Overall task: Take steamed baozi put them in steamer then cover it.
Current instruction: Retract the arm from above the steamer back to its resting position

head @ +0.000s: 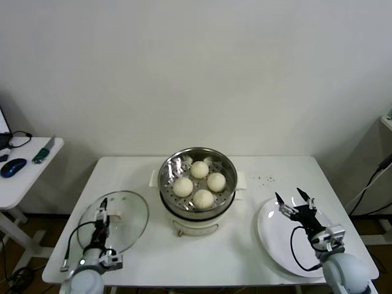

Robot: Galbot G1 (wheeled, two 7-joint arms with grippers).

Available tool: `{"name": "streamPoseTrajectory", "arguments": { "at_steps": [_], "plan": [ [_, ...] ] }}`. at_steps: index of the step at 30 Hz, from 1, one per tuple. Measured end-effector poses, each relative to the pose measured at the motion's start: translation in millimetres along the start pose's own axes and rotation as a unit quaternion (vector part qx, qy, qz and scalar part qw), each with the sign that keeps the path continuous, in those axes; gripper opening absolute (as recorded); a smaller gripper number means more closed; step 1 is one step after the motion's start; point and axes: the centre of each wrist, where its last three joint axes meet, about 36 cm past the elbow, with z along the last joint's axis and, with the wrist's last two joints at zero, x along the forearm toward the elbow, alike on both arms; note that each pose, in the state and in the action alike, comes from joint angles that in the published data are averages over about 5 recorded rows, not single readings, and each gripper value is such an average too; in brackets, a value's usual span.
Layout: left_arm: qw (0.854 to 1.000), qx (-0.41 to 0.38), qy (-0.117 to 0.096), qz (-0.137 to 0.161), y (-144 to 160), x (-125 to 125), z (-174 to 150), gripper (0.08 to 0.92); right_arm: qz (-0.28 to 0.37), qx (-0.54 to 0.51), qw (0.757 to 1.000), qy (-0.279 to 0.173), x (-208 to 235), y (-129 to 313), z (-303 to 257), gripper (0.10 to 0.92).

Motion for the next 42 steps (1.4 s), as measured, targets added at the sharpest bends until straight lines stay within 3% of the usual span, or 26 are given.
{"name": "streamPoseTrajectory", "arguments": {
  "at_steps": [14, 17, 37, 42],
  "plan": [
    [1.000, 0.022, 0.008, -0.011, -9, -29, 0, 0.823, 0.002, -0.001, 1.000, 0.007, 4, 6, 11, 0.823],
    [1.000, 0.028, 0.006, -0.013, -9, -32, 0, 0.787, 0.002, 0.000, 1.000, 0.008, 4, 8, 13, 0.823],
    [0.998, 0.056, -0.001, -0.004, -13, -29, 2, 0.214, 0.003, 0.010, 1.000, 0.011, 2, 12, 23, 0.823],
    [0.998, 0.056, 0.001, -0.011, -5, -25, 5, 0.151, 0.004, 0.015, 1.000, 0.009, 2, 11, 23, 0.823]
  ]
}}
